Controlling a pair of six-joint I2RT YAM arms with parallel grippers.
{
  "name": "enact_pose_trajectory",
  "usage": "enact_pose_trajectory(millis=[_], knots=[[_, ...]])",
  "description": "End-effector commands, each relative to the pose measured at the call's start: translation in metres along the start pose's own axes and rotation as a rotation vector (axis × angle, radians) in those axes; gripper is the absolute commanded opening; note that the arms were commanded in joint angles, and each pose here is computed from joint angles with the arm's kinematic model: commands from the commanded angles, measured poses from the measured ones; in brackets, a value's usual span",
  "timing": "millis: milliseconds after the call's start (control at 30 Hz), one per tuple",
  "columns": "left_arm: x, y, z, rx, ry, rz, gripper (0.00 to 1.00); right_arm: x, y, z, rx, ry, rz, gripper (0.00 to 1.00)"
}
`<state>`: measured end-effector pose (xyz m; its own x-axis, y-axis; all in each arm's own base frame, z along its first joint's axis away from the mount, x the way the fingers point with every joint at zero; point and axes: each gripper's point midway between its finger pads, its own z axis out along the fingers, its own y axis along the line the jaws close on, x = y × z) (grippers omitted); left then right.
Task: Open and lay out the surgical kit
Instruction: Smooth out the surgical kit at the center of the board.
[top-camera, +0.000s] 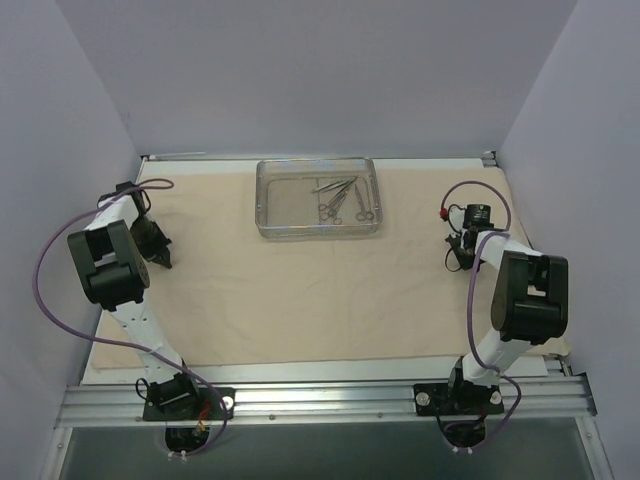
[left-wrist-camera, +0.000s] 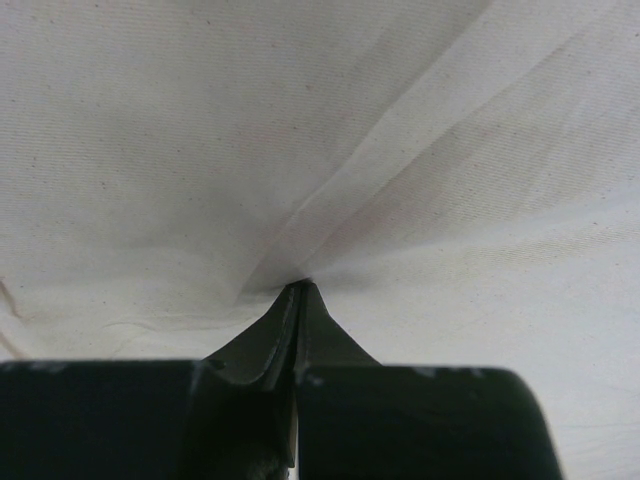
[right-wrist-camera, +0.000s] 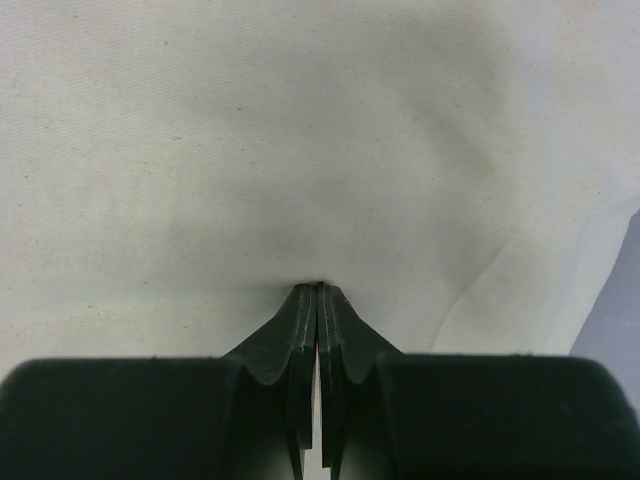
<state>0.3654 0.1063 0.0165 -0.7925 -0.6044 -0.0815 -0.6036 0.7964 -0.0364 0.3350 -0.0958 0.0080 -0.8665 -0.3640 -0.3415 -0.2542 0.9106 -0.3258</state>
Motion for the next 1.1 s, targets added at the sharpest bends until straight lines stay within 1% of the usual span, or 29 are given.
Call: enact_pose_trajectory(millis=[0, 67, 100, 133, 200, 267, 300, 333, 433, 500, 567, 667, 733, 800, 900, 967, 1067], knots=[[-0.006, 0.012, -0.015, -0.045, -0.055, 0.019, 0.02, 0.035, 0.012, 0.016, 0.006, 0.12, 0.044, 0.0], [-0.008, 0.009, -0.026, -0.042, -0.08, 0.024, 0.03, 0.018, 0.002, 0.009, 0.042, 0.061, 0.075, 0.0], [-0.009, 0.007, -0.031, -0.041, -0.094, 0.025, 0.03, 0.002, -0.004, 0.004, 0.056, 0.006, 0.095, 0.0], [-0.01, 0.006, -0.037, -0.038, -0.108, 0.028, 0.03, -0.024, -0.018, -0.006, 0.099, -0.102, 0.124, 0.0], [-0.01, 0.002, -0.041, -0.04, -0.119, 0.037, 0.04, -0.059, -0.034, -0.018, 0.137, -0.228, 0.185, 0.0], [-0.009, -0.001, -0.046, -0.035, -0.126, 0.044, 0.04, -0.086, -0.045, -0.021, 0.149, -0.29, 0.216, 0.0], [-0.009, -0.002, -0.047, -0.036, -0.129, 0.047, 0.04, -0.109, -0.055, -0.028, 0.152, -0.338, 0.243, 0.0], [-0.01, 0.0, -0.049, -0.042, -0.136, 0.046, 0.04, -0.115, -0.049, -0.023, 0.116, -0.335, 0.242, 0.0], [-0.011, 0.0, -0.05, -0.047, -0.141, 0.047, 0.05, -0.138, -0.044, -0.026, 0.113, -0.384, 0.229, 0.0], [-0.011, -0.001, -0.049, -0.044, -0.145, 0.052, 0.04, -0.141, -0.044, -0.019, 0.108, -0.378, 0.243, 0.0], [-0.012, -0.001, -0.049, -0.043, -0.144, 0.052, 0.04, -0.143, -0.042, -0.007, 0.1, -0.356, 0.22, 0.0], [-0.015, -0.001, -0.051, -0.042, -0.149, 0.053, 0.04, -0.156, -0.04, 0.007, 0.077, -0.372, 0.219, 0.0], [-0.014, -0.003, -0.052, -0.037, -0.147, 0.055, 0.04, -0.15, -0.033, 0.025, 0.056, -0.324, 0.231, 0.0], [-0.015, -0.003, -0.054, -0.033, -0.151, 0.06, 0.04, -0.152, -0.034, 0.03, 0.056, -0.313, 0.266, 0.0], [-0.016, -0.003, -0.062, -0.029, -0.17, 0.066, 0.04, -0.159, -0.016, 0.033, 0.023, -0.32, 0.259, 0.0], [-0.017, -0.005, -0.065, -0.015, -0.181, 0.07, 0.08, -0.164, -0.009, 0.032, 0.009, -0.33, 0.247, 0.0], [-0.014, -0.01, -0.067, 0.008, -0.182, 0.077, 0.15, -0.165, -0.007, 0.033, -0.001, -0.314, 0.272, 0.0]])
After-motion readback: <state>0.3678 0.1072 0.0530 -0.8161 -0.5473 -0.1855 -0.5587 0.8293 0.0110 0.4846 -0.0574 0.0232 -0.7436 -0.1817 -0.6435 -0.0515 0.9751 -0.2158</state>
